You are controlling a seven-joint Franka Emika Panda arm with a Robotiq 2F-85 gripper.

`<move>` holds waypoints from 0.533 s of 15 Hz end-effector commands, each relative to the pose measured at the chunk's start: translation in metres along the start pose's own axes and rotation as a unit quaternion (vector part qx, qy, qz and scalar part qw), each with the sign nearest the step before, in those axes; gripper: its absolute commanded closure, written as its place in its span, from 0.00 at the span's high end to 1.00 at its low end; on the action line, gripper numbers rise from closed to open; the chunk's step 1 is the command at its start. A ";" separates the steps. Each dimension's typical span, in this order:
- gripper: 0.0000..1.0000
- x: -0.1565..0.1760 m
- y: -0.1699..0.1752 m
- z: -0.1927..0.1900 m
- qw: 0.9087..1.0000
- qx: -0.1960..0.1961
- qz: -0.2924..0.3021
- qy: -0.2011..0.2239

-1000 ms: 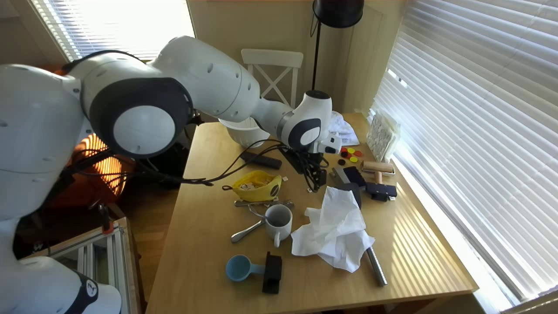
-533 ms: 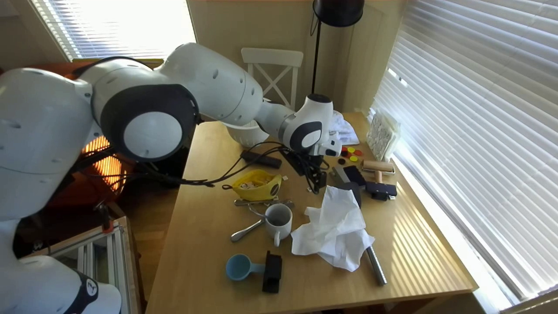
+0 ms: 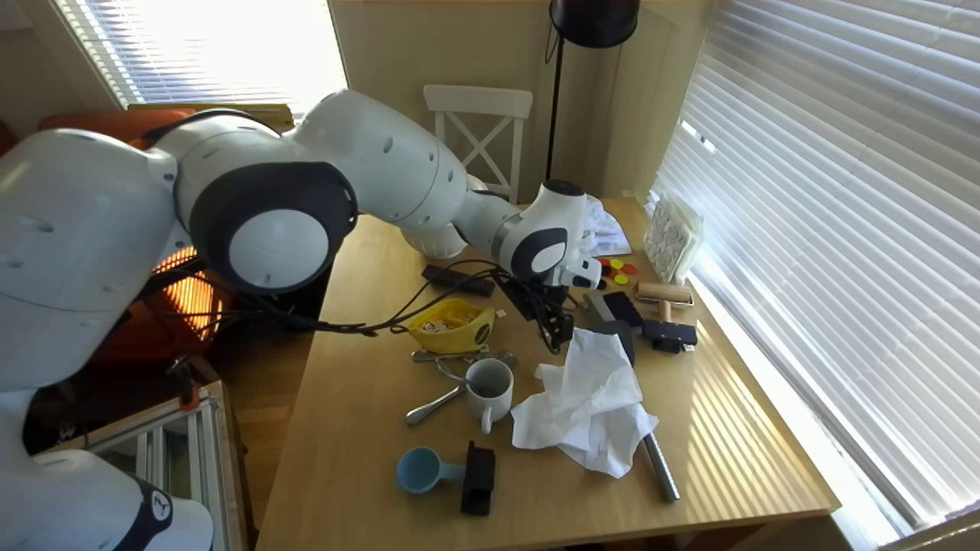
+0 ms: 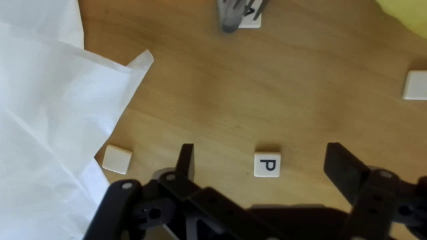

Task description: Put one tile in the banana bag.

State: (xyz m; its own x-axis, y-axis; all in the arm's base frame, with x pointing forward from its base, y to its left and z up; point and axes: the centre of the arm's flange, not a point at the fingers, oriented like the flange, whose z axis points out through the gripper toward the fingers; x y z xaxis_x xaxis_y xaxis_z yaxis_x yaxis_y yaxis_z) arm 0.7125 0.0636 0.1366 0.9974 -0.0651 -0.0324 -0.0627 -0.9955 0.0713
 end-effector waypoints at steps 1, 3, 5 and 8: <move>1.00 0.012 0.000 0.010 1.000 0.018 -0.003 0.009; 1.00 0.013 -0.001 0.011 1.000 0.020 -0.003 0.016; 0.99 0.013 -0.003 0.011 1.000 0.022 -0.005 0.020; 0.77 0.014 -0.004 0.012 0.999 0.021 -0.003 0.026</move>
State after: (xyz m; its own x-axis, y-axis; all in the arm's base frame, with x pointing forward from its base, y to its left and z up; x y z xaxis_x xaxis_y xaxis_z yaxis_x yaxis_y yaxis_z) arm 0.7163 0.0648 0.1286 0.9982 -0.0605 -0.0010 -0.0604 -0.9967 0.0536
